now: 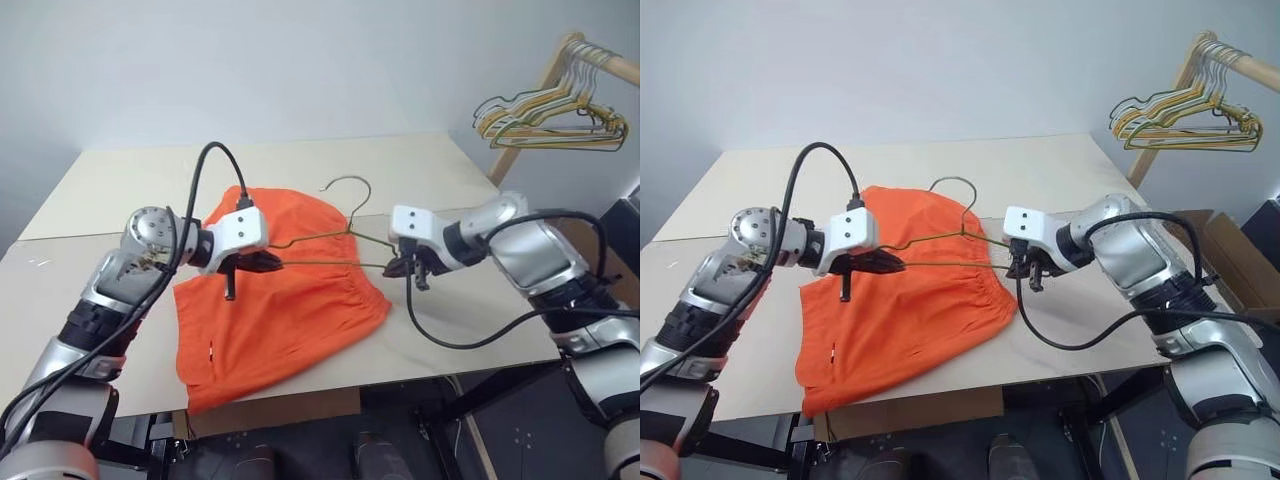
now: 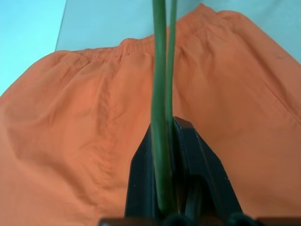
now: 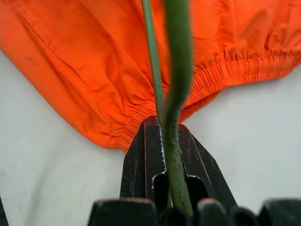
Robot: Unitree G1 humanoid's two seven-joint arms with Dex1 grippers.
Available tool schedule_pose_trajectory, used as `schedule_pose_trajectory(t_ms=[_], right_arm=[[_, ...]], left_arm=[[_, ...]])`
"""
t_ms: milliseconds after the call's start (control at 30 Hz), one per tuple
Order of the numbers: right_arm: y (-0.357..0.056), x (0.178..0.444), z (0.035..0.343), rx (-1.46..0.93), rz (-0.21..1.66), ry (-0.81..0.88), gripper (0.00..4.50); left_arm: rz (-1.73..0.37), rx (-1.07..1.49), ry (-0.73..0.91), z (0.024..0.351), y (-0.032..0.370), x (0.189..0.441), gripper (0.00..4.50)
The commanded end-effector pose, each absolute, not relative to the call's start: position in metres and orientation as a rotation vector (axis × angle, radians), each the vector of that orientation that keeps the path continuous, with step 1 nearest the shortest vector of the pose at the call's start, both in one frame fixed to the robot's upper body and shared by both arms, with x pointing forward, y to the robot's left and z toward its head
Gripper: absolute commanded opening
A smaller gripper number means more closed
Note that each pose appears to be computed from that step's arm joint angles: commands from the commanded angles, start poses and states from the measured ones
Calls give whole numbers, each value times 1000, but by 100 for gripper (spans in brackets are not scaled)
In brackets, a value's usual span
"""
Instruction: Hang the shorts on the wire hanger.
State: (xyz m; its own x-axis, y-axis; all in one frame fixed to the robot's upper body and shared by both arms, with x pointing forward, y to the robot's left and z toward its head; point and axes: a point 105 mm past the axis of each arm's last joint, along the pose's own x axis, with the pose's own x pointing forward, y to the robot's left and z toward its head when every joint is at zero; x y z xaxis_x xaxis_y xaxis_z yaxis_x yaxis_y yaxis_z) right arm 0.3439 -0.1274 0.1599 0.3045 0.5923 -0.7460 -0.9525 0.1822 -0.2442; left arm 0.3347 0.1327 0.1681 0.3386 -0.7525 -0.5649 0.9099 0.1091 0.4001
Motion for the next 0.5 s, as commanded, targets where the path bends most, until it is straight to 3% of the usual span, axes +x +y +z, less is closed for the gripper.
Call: schedule_pose_trajectory(t_ms=[33,133,333,500], right_arm=[[-138,343,180,-741,1134,493,2],[-149,337,179,-658,1101,501,0],[-191,317,155,-374,913,646,0],[-234,304,118,-96,649,844,0]], left_arm=[[-1265,775,117,180,128,332,0],[-1280,684,80,188,135,331,72],[-1154,590,56,207,167,342,268],[-1235,524,62,205,163,317,437]])
